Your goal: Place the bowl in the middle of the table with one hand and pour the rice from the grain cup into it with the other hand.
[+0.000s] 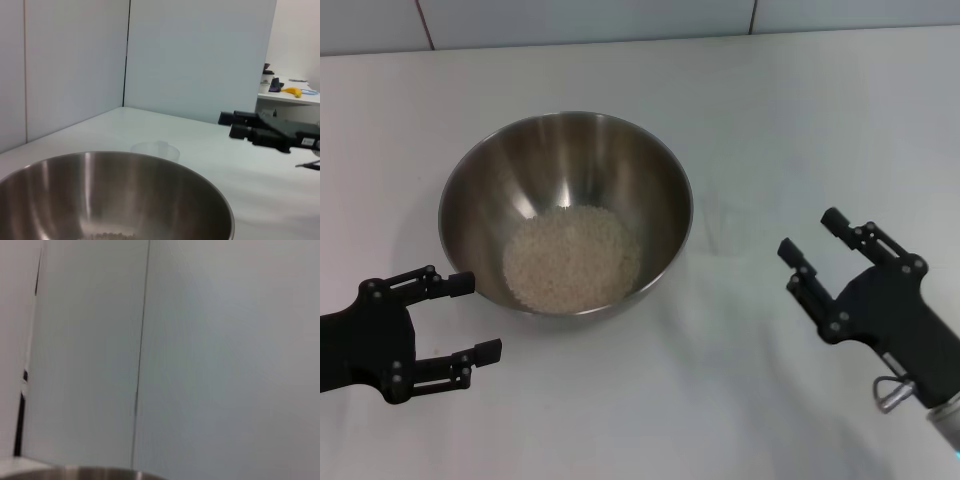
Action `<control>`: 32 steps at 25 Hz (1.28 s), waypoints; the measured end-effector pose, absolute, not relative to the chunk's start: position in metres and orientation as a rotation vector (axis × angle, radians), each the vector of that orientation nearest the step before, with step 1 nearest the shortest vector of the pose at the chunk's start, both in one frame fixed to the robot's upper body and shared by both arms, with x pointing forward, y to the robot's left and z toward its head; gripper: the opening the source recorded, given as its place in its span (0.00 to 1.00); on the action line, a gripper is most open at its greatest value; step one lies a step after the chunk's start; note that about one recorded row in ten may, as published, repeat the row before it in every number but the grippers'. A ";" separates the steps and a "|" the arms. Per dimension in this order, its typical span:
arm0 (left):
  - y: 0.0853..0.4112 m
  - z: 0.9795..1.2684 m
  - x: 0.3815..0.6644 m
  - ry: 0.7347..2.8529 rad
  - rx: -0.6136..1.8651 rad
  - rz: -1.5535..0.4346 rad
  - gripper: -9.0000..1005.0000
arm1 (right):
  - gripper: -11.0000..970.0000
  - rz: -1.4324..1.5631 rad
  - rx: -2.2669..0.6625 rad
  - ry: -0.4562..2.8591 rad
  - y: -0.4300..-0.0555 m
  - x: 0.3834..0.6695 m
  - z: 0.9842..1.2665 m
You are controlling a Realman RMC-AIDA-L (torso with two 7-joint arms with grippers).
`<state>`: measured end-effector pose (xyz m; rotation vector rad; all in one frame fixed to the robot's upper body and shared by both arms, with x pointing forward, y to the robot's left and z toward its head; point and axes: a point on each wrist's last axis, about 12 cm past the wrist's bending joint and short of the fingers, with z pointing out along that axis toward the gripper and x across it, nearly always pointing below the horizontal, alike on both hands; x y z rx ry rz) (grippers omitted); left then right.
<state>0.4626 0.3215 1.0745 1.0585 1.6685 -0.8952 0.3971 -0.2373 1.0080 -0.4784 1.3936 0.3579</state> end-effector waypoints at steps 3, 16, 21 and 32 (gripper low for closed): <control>0.321 1.075 0.463 1.668 1.059 -0.896 0.81 | 0.54 0.409 -0.454 1.404 -0.250 0.398 1.017; 0.331 1.074 0.445 1.662 1.048 -0.941 0.81 | 0.54 0.490 -0.481 1.548 -0.267 0.384 1.037; 0.334 1.073 0.441 1.666 1.027 -0.930 0.81 | 0.54 0.501 -0.490 1.569 -0.270 0.374 1.041; 0.337 1.071 0.438 1.642 1.014 -0.890 0.81 | 0.54 0.549 -0.532 1.602 -0.277 0.356 1.051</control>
